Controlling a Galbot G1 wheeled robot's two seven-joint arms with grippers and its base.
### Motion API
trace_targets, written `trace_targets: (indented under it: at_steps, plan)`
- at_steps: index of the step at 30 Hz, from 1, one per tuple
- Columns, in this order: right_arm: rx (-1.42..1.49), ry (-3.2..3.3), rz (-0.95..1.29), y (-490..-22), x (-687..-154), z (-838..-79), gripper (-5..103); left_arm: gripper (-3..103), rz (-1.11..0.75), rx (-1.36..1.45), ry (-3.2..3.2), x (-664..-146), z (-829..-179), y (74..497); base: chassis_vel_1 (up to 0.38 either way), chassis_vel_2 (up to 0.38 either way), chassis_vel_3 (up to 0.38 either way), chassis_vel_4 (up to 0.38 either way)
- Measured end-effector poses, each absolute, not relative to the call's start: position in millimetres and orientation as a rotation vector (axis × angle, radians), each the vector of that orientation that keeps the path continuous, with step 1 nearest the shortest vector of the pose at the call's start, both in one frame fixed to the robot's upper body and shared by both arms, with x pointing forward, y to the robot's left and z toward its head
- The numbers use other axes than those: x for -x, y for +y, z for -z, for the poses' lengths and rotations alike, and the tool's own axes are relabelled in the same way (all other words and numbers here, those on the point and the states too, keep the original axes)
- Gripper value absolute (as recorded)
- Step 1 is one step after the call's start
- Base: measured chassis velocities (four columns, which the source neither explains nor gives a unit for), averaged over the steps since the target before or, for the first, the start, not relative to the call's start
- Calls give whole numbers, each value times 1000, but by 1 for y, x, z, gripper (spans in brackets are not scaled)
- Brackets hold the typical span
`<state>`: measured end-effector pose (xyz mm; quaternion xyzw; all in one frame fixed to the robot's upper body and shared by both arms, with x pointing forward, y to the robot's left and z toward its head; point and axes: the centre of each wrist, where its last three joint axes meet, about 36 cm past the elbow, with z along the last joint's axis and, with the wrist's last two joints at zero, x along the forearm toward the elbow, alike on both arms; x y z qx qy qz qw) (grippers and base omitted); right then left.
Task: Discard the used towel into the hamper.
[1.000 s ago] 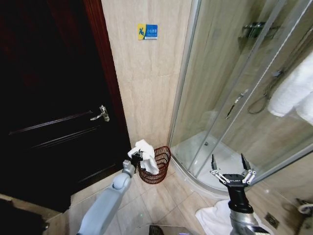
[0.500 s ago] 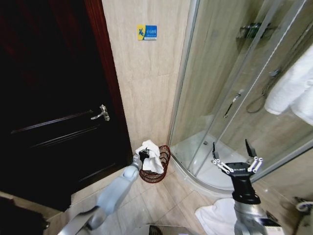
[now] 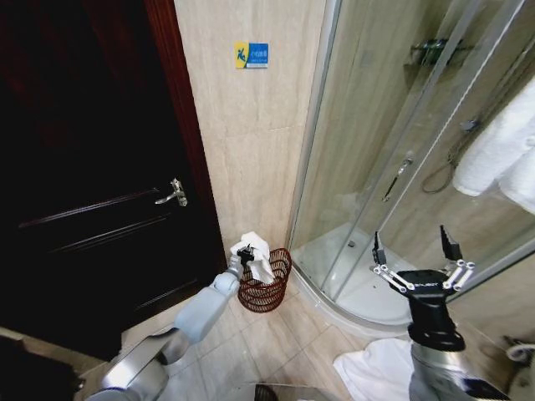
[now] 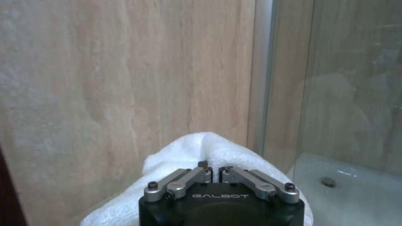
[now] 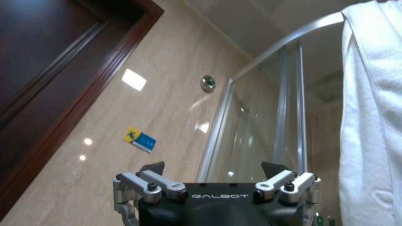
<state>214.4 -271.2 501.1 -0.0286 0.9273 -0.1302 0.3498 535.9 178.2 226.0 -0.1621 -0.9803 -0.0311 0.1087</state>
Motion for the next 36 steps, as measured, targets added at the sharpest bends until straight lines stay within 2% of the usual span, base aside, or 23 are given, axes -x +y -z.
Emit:
trace_targets:
  at_steps: [15, 36]
  plan:
    - [115, 2378, 340, -268, -216, -504, 100, 4, 114, 487, -2859, -534, -217, 173, -121, 128, 133, -119]
    - [124, 2380, 339, -270, -214, -499, 100, 4, 357, 599, -2773, -504, -152, 192, -1, 6, -7, 8]
